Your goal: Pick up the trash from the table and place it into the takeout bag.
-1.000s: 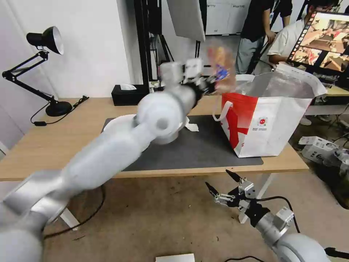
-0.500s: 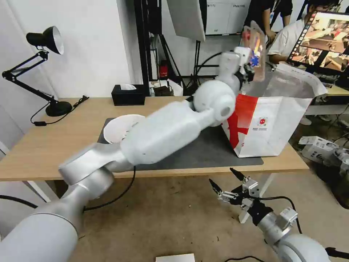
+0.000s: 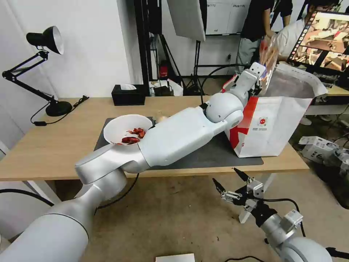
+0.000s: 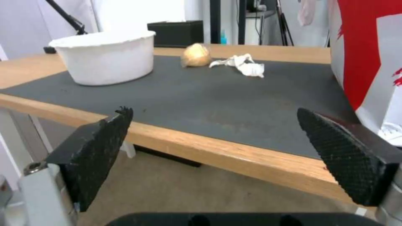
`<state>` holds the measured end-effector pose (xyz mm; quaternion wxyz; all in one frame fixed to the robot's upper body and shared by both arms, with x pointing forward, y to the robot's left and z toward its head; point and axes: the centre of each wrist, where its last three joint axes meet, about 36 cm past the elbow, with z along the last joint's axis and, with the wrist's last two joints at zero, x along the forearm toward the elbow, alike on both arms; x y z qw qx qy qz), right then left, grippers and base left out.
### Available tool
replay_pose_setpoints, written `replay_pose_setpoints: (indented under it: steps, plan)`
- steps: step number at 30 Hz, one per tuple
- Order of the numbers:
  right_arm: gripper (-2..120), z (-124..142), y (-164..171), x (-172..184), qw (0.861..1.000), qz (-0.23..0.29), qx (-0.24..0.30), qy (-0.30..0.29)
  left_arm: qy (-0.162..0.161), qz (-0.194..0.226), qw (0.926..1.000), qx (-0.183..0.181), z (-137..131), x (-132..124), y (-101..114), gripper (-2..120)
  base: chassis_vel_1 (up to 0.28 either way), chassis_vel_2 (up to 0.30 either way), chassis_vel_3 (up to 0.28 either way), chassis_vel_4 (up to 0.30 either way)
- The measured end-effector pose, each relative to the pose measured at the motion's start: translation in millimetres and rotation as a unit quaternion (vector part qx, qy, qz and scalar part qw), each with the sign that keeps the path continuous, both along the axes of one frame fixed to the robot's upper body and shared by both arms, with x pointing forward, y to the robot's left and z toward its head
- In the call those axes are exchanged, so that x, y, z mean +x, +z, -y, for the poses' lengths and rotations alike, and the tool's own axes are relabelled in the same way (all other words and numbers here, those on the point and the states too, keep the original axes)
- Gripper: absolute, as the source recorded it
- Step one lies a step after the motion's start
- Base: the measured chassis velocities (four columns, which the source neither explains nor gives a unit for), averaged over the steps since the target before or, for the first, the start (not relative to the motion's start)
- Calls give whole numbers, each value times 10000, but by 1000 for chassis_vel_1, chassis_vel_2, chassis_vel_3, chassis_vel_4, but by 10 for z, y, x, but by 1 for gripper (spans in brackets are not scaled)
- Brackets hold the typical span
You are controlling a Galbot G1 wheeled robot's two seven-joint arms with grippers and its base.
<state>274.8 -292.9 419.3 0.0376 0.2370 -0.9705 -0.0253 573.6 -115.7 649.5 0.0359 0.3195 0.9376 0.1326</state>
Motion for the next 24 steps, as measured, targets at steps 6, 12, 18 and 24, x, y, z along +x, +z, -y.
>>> replay_pose_setpoints:
  steps: [6,12,18,24]
  plan:
    - [100,-56,12,60,9999,74,72,45,116,-90,9998,-160,-73,25,142,43,0,0,0,0]
    - [100,-87,12,84,9999,87,105,10,292,-225,9977,-565,-249,-2,304,62,0,0,0,0]
    - [100,-103,38,155,9996,180,148,-176,882,-310,9888,-1162,-1089,-133,155,86,0,0,0,0]
    - [100,-98,51,236,9990,259,165,-319,1336,-399,9797,-1441,-1939,-320,-222,99,0,0,0,0]
